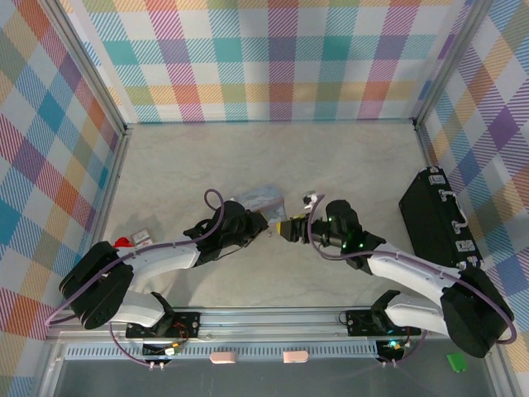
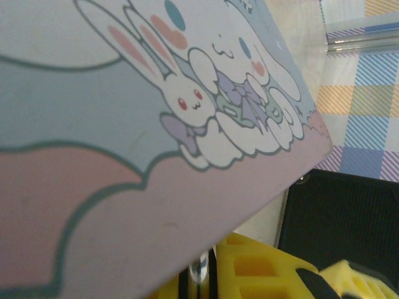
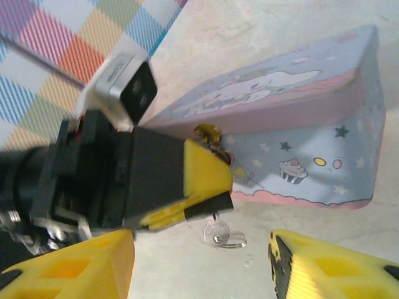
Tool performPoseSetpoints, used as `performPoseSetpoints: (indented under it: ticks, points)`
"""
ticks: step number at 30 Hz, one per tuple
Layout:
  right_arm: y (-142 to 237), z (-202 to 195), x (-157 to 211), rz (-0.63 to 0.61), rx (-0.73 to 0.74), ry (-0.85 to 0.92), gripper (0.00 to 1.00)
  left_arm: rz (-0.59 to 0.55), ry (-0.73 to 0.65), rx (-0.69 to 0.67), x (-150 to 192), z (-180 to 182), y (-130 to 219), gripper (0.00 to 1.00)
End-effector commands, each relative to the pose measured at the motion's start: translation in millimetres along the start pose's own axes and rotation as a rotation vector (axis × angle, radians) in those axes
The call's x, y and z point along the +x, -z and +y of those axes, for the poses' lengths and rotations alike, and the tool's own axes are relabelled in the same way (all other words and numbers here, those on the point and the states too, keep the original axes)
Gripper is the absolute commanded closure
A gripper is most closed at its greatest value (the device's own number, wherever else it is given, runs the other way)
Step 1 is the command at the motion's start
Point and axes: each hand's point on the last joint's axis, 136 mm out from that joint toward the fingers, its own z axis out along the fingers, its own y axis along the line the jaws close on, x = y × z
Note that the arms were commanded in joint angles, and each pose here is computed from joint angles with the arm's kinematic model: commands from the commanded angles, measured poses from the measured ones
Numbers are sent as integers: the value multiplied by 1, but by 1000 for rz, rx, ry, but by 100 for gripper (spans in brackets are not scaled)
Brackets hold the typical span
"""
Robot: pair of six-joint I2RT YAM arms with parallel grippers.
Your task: Unlock a padlock with a key
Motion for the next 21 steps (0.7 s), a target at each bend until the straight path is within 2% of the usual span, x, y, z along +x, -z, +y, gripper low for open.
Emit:
performPoseSetpoints:
  ticks: [1, 5, 12, 21]
  points:
    - [-5, 2, 19, 13, 55, 433, 43, 2, -10, 45, -7, -21, 6, 100]
    - [-16, 21, 33, -17, 39, 711, 44, 9, -12, 44, -6, -21, 8, 100]
    - [-36, 18, 38, -63, 128, 923, 52, 24, -19, 41, -5, -20, 9, 100]
    - [-49, 9, 24, -161, 261, 978, 57, 32, -18, 39, -2, -15, 10, 100]
